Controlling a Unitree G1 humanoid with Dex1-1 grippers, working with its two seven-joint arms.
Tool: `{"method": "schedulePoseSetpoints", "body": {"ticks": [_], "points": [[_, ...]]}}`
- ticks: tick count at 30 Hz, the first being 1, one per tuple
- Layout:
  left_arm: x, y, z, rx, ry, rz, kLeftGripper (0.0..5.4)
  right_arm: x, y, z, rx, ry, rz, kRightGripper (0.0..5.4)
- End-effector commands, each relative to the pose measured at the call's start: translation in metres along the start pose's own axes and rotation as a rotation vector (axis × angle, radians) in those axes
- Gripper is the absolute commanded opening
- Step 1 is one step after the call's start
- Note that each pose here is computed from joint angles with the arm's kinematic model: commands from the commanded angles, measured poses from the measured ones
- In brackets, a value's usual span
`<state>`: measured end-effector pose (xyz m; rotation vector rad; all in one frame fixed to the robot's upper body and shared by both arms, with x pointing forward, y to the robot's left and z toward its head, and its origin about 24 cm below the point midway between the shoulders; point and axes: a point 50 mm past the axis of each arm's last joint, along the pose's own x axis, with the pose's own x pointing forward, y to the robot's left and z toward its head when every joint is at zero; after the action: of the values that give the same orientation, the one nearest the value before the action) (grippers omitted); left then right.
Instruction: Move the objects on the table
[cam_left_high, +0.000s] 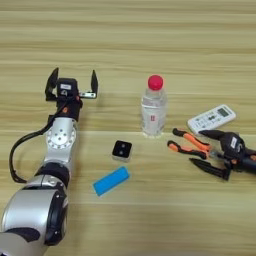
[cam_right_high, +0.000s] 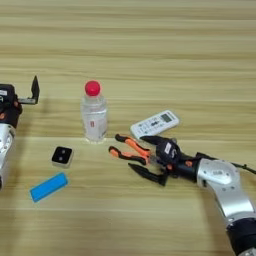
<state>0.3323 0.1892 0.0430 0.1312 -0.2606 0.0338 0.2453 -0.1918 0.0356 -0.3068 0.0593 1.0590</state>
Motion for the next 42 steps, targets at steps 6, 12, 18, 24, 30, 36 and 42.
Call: {"method": "schedulePoseSetpoints", "body": {"ticks": [6,12,18,24,30,36,42], "points": [[0.005,-0.002,0.003,0.014,-0.006,-0.014,5.4,0.004,-0.002,0.03,0.028,-0.175,-0.012,5.36],[0.005,-0.003,0.003,0.014,-0.006,-0.017,5.4,0.017,-0.008,0.038,0.009,-0.199,-0.09,5.39],[0.006,-0.004,0.003,0.013,-0.006,-0.017,5.4,0.033,-0.009,0.046,0.013,-0.214,-0.132,5.39],[0.006,-0.005,0.003,0.012,-0.005,-0.018,5.4,0.048,-0.008,0.054,0.017,-0.224,-0.117,5.39],[0.006,-0.007,0.004,0.012,-0.006,-0.019,5.4,0.064,-0.01,0.063,0.016,-0.217,-0.083,5.39],[0.007,-0.01,0.004,0.01,-0.006,-0.02,5.4,0.078,-0.013,0.069,0.005,-0.202,-0.078,5.39],[0.007,-0.013,0.004,0.008,-0.008,-0.022,5.4,0.098,-0.015,0.076,0.005,-0.185,-0.046,5.23]]}}
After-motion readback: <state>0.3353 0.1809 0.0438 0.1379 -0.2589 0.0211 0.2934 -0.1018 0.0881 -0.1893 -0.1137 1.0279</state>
